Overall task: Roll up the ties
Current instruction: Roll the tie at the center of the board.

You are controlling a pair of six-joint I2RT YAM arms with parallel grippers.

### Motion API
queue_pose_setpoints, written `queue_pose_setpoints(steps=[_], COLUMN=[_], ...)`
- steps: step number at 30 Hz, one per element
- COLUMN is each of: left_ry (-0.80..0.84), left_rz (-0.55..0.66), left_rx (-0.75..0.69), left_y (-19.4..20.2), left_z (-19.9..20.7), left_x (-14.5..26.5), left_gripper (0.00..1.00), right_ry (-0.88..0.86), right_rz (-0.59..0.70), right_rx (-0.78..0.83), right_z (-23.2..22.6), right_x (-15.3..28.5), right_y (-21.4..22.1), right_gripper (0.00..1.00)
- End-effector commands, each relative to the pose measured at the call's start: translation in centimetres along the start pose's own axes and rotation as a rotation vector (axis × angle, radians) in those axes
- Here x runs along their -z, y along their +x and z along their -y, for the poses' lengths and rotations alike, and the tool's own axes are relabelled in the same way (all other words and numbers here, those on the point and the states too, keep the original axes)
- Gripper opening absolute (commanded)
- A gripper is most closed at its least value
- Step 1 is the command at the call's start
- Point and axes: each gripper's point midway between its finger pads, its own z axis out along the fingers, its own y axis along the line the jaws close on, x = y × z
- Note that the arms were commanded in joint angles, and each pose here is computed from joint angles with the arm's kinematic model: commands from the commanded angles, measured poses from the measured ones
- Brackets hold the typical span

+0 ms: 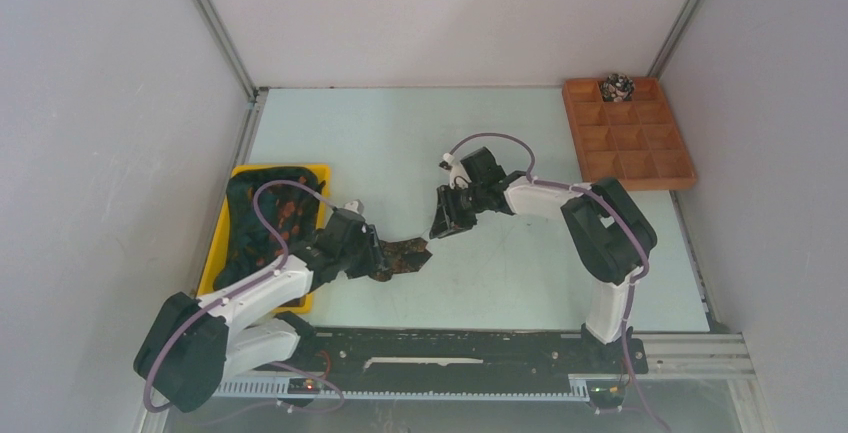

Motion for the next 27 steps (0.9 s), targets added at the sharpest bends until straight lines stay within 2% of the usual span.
queue_pose_setpoints(steps=[1, 4, 15, 27], left_ry=[-0.035, -0.102, -0.384, -0.672], left_rz=[-0.001, 0.013, 0.021, 0.039], left_rx=[-0.025, -0.06, -0.201, -0.37], left_y=[-0.2, -0.8, -3.0, -5.2], left_z=[-0.4, -0.8, -1.8, -2.3], left_x=[0.0, 0.5, 2.4, 3.4], left_gripper=[0.45, 0.41, 0.34, 0.32], right_ry=[-0.022, -0.019, 0.045, 0.034], right_rz=[0.007, -0.008, 0.037, 0.101], right_rx=[0.04, 0.042, 0.013, -0.043], right_z=[-1.2, -1.1, 1.0, 2.4], right_x=[-0.9, -1.6, -0.7, 1.5], right_y=[-1.2, -1.2, -2.0, -2.3], right_gripper=[0.34, 0.34, 0.32, 0.31])
